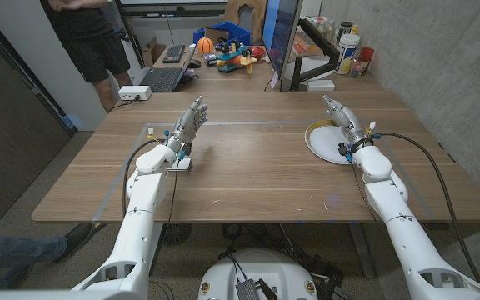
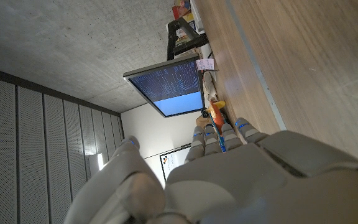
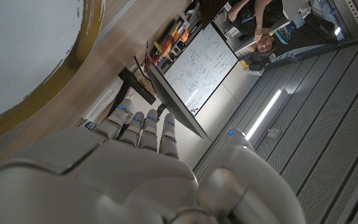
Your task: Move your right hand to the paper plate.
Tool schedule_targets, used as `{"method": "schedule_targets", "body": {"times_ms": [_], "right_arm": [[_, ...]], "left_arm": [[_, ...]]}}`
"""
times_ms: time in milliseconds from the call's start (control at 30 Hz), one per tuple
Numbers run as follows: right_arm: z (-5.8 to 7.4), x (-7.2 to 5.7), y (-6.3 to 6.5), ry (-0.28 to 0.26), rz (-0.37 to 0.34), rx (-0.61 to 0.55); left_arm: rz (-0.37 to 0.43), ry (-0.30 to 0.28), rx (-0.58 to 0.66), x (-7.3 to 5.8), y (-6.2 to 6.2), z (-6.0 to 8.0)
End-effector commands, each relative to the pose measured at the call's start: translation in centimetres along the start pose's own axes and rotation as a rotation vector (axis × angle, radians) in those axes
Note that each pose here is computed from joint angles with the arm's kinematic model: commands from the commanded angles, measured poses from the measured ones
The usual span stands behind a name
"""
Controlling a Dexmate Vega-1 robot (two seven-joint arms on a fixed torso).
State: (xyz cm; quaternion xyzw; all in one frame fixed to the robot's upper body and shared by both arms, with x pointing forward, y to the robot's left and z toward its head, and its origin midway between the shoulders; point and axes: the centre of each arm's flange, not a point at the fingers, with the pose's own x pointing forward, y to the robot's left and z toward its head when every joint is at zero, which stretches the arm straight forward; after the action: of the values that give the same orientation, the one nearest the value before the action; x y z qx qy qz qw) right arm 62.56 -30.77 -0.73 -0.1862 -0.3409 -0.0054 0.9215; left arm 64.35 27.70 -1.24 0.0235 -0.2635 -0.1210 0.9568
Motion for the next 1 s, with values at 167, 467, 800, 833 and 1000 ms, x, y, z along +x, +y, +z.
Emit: {"method": "schedule_targets", "body": {"times_ms": [167, 467, 800, 833, 1000], "right_arm": [[0.7, -0.1, -0.6, -0.014, -0.008, -0.107], [1.2, -0.3, -1.4, 0.001, -0.014, -0.174], [1.6, -0.3, -2.0, 0.01, -0.013, -0.254], [1.6, -0.3, -2.0, 0.012, -0.014, -0.257], [1.6, -0.2, -2.1, 0.019, -0.013, -0.276]], "left_arm": [[0.01, -0.028, 0.006, -0.3, -0.4, 0.2], [0.017, -0.036, 0.009, -0.4, -0.5, 0.4], [0.016, -0.036, 0.01, -0.4, -0.6, 0.4], [0.016, -0.036, 0.01, -0.4, -0.6, 0.4], [0.016, -0.033, -0.013, -0.4, -0.5, 0.1]]}}
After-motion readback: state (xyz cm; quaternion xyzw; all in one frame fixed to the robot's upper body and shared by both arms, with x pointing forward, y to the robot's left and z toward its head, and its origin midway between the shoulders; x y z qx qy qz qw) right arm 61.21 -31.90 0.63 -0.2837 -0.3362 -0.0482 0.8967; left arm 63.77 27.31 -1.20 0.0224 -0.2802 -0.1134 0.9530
